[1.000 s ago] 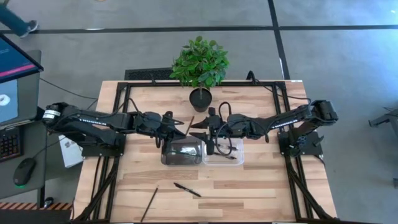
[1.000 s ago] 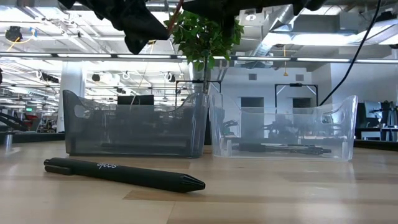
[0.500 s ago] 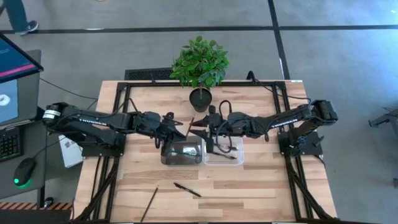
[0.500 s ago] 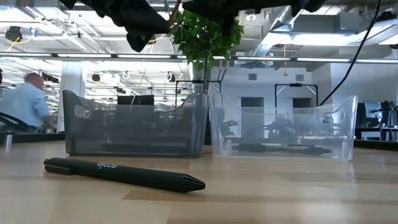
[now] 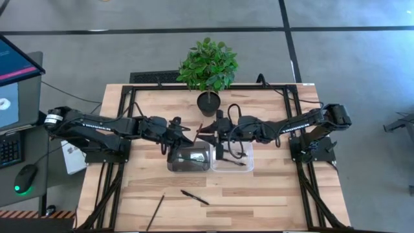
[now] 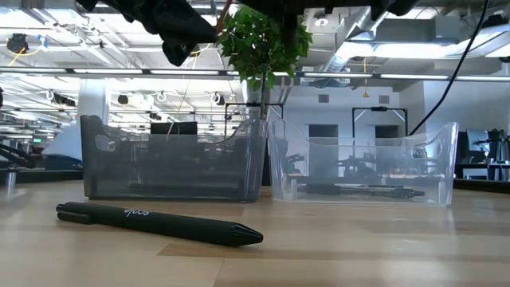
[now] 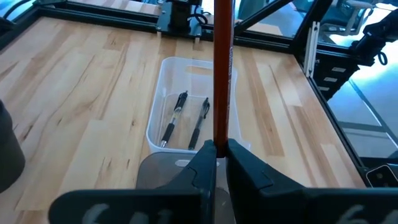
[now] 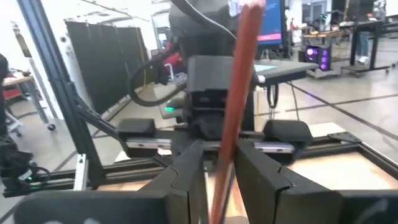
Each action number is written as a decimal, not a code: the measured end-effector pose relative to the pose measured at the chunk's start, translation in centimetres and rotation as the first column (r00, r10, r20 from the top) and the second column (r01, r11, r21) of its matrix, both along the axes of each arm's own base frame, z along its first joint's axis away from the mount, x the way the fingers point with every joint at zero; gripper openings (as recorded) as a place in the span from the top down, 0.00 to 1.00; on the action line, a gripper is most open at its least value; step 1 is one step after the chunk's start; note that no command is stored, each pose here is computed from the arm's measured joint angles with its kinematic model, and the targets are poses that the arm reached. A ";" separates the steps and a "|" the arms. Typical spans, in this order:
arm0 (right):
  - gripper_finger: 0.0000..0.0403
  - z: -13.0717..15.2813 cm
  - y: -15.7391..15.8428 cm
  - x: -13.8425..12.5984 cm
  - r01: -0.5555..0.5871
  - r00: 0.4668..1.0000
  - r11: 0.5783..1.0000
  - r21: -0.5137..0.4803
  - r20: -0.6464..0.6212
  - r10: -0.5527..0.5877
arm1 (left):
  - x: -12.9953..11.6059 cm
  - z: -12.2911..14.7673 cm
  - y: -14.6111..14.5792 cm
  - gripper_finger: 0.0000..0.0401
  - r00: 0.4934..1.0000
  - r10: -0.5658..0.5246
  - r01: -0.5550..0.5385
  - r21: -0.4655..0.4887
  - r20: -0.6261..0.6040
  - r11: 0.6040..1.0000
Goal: Sort pens & pencils
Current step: Put the brown pencil into the black bin
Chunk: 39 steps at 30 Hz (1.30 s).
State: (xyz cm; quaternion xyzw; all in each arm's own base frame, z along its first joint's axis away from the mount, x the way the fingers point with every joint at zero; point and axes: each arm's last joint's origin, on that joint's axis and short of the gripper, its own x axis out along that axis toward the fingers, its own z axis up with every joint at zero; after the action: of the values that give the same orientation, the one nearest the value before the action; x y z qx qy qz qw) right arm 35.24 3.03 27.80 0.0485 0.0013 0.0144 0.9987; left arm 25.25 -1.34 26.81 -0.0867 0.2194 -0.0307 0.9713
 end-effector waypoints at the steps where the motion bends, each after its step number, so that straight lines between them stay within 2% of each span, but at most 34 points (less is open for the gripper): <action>1: 0.72 0.1 0.0 0.0 -0.010 1.000 1.000 0.001 0.009 0.010 | 0.0 0.0 0.0 0.97 1.000 0.000 0.000 0.000 -0.002 1.000; 10: 0.75 0.1 0.1 0.0 -0.013 1.000 1.000 0.001 0.013 0.013 | 0.0 -0.1 0.0 0.97 1.000 0.000 0.000 0.000 -0.007 1.000; 19: 0.91 0.1 0.1 0.0 -0.014 1.000 1.000 -0.023 0.007 0.014 | 0.0 -0.1 0.0 0.97 1.000 0.001 -0.001 0.001 -0.009 1.000; 28: 0.89 0.0 0.1 0.0 -0.012 1.000 1.000 -0.014 -0.006 0.012 | 0.0 -0.1 0.1 0.97 1.000 0.019 -0.019 0.003 -0.012 1.000; 33: 0.90 0.0 0.1 0.0 -0.012 1.000 1.000 -0.013 -0.008 0.012 | -0.1 -0.1 0.0 0.97 1.000 -0.026 0.026 0.076 -0.006 0.997; 39: 0.91 -0.1 0.1 0.0 -0.014 1.000 1.000 -0.018 -0.013 0.014 | -0.1 -0.1 0.0 0.97 0.999 -0.047 0.048 0.073 -0.008 0.996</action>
State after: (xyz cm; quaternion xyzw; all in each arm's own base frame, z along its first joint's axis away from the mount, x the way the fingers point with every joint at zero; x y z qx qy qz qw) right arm 35.20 3.11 27.71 0.0396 0.0083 0.0209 0.9990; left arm 25.19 -1.36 26.68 -0.0459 0.2254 -0.0455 0.9721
